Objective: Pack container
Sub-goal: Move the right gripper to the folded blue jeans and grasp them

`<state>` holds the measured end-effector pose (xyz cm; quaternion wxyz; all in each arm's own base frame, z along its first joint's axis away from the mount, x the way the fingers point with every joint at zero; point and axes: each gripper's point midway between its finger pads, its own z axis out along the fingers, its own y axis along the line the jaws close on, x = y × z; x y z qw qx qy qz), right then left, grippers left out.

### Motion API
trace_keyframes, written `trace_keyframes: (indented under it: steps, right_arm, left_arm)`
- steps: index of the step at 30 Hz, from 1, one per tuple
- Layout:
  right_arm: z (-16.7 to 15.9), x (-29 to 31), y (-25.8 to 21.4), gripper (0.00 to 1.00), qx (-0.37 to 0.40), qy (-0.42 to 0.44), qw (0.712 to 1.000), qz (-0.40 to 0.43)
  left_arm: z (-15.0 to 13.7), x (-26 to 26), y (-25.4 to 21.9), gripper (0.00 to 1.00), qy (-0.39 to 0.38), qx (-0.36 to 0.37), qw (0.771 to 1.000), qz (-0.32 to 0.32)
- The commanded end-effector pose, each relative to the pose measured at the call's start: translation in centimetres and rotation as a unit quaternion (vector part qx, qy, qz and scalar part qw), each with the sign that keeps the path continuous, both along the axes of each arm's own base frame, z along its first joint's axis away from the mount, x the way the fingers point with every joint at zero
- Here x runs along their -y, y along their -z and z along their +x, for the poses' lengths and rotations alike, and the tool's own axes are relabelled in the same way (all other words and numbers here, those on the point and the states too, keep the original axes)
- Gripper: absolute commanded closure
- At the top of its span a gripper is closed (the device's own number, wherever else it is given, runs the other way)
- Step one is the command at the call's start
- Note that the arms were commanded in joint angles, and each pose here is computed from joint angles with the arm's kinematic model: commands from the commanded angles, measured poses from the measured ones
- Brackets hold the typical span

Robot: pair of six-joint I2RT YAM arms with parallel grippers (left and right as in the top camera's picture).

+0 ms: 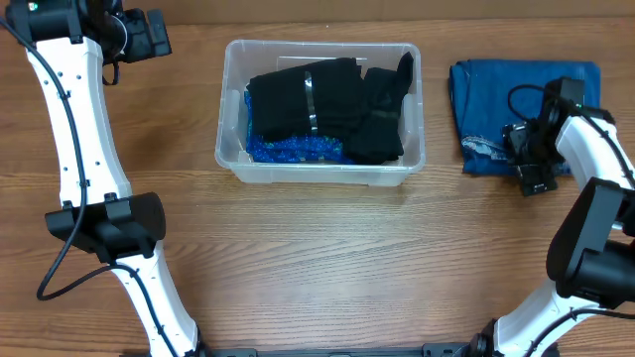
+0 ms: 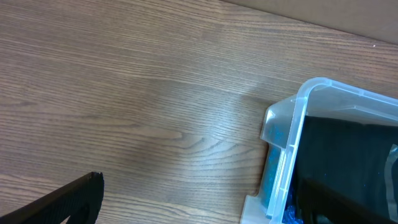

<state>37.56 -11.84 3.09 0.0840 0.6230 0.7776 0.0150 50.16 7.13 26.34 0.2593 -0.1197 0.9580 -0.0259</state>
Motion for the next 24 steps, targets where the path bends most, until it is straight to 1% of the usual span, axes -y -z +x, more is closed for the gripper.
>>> trace_keyframes:
  steps: [1, 7, 9, 10, 11, 12, 14, 15, 18, 20, 21, 24]
  right_arm:
    - [0.2, 0.1, 1.4, 0.0, 0.016, 0.0, 1.0, -0.006]
    - [1.6, 0.5, 2.8, 0.01, 0.067, -0.013, 0.997, -0.024]
    - [2.2, 0.5, 2.8, 0.07, 0.078, -0.017, 0.996, -0.028]
    - [2.5, 0.4, 2.7, 0.15, 0.084, -0.019, 0.996, -0.03]
    - [2.8, 0.3, 2.7, 0.32, 0.089, -0.025, 0.995, -0.032]
    - [3.1, 0.2, 2.5, 0.52, 0.094, -0.037, 0.994, -0.037]
    - [3.5, 0.0, 2.4, 0.86, 0.099, -0.06, 0.992, -0.044]
    - [3.6, -0.1, 2.4, 0.96, 0.098, -0.067, 0.992, -0.046]
    - [3.7, -0.1, 2.3, 0.96, 0.095, -0.11, 0.988, -0.057]
    - [3.7, -0.2, 1.4, 0.96, 0.093, -0.132, 0.985, -0.059]
    - [3.9, -0.1, 0.2, 0.96, 0.098, -0.141, 0.983, -0.063]
    - [4.9, 0.0, -5.4, 0.96, 0.128, -0.17, 0.974, -0.083]
  left_arm:
    - [0.1, 0.2, -0.3, 0.0, -0.002, 0.005, 1.0, -0.004]
    - [0.1, 0.2, -0.3, 0.0, -0.002, 0.005, 1.0, -0.004]
    - [0.1, 0.2, -0.3, 0.0, -0.002, 0.005, 1.0, -0.004]
    - [0.1, 0.2, -0.3, 0.0, -0.002, 0.005, 1.0, -0.004]
    - [0.1, 0.2, -0.3, 0.0, -0.002, 0.005, 1.0, -0.004]
    - [0.1, 0.2, -0.3, 0.0, -0.002, 0.005, 1.0, -0.004]
    - [0.1, 0.2, -0.3, 0.0, -0.002, 0.005, 1.0, -0.004]
    - [0.1, 0.2, -0.3, 0.0, -0.002, 0.005, 1.0, -0.004]
    - [0.1, 0.2, -0.3, 0.0, -0.002, 0.005, 1.0, -0.004]
    - [0.1, 0.2, -0.3, 0.0, -0.002, 0.005, 1.0, -0.004]
    - [0.1, 0.2, -0.3, 0.0, -0.002, 0.005, 1.0, -0.004]
    - [0.1, 0.2, -0.3, 0.0, -0.002, 0.005, 1.0, -0.004]
